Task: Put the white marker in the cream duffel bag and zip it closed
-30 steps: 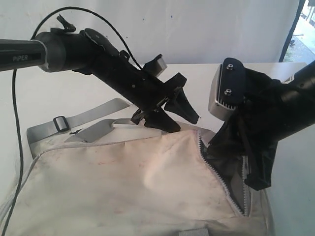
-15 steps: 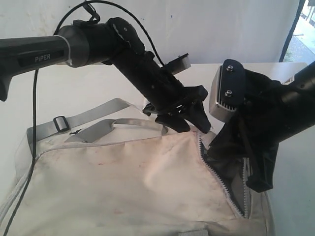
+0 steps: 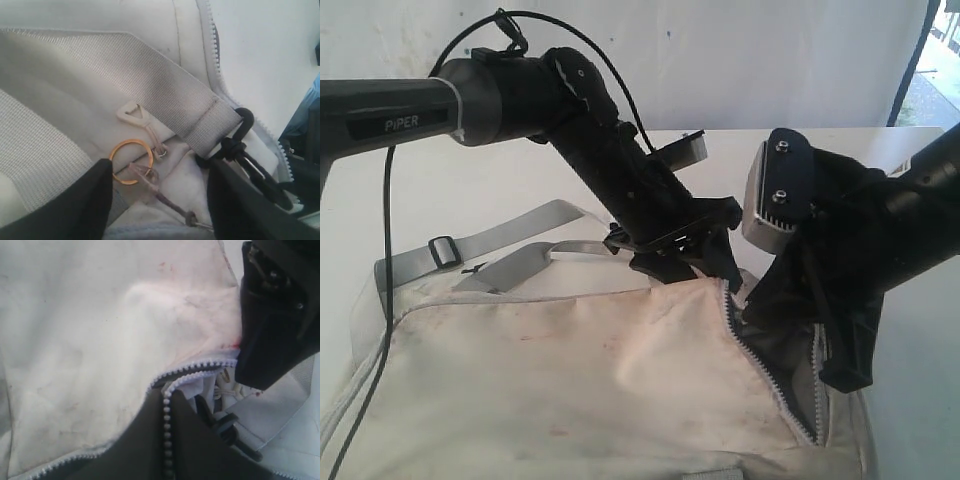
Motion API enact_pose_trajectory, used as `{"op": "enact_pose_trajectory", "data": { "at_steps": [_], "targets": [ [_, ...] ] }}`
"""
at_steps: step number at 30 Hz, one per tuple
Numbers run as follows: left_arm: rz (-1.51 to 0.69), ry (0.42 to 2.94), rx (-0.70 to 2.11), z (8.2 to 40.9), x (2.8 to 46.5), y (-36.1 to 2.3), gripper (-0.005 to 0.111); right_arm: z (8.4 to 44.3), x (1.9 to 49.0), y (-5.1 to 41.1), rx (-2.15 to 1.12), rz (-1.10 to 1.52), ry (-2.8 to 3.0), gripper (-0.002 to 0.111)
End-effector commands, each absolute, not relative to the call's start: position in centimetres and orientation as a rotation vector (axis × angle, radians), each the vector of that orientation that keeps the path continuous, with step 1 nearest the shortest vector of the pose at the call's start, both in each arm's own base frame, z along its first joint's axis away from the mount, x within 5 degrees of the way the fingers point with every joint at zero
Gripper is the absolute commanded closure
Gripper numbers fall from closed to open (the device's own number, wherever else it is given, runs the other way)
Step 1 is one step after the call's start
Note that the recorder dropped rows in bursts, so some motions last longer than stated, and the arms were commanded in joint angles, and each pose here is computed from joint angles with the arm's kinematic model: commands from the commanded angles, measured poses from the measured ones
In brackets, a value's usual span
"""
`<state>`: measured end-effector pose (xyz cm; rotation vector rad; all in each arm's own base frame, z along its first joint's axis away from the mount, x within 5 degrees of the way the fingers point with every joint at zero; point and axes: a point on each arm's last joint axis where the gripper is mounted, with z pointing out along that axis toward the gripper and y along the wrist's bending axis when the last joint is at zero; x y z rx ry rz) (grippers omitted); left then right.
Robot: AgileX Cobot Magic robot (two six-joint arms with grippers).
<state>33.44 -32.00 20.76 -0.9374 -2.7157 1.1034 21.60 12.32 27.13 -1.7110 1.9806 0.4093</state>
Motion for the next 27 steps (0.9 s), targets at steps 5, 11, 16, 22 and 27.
{"op": "enact_pose_trajectory", "data": {
  "at_steps": [5,11,16,22,27],
  "targets": [
    [1.121,-2.685,-0.979,21.3,32.4,-32.8,0.091,27.1,21.6,12.3,-1.713,0.409,1.975,0.108],
    [1.122,-2.684,-0.987,21.3,32.4,-32.8,0.107,27.1,21.6,12.3,-1.713,0.409,1.975,0.108],
    [1.12,-2.685,-0.972,21.3,32.4,-32.8,0.107,27.1,21.6,12.3,-1.713,0.409,1.975,0.108],
    [1.133,-2.71,-0.896,21.4,33.4,-31.8,0.107,27.1,21.6,12.3,-1.716,0.412,1.976,0.108],
    [1.141,-2.741,-0.832,21.9,34.2,-30.8,0.099,27.1,21.6,12.3,-1.716,0.412,1.976,0.108]
  ]
}}
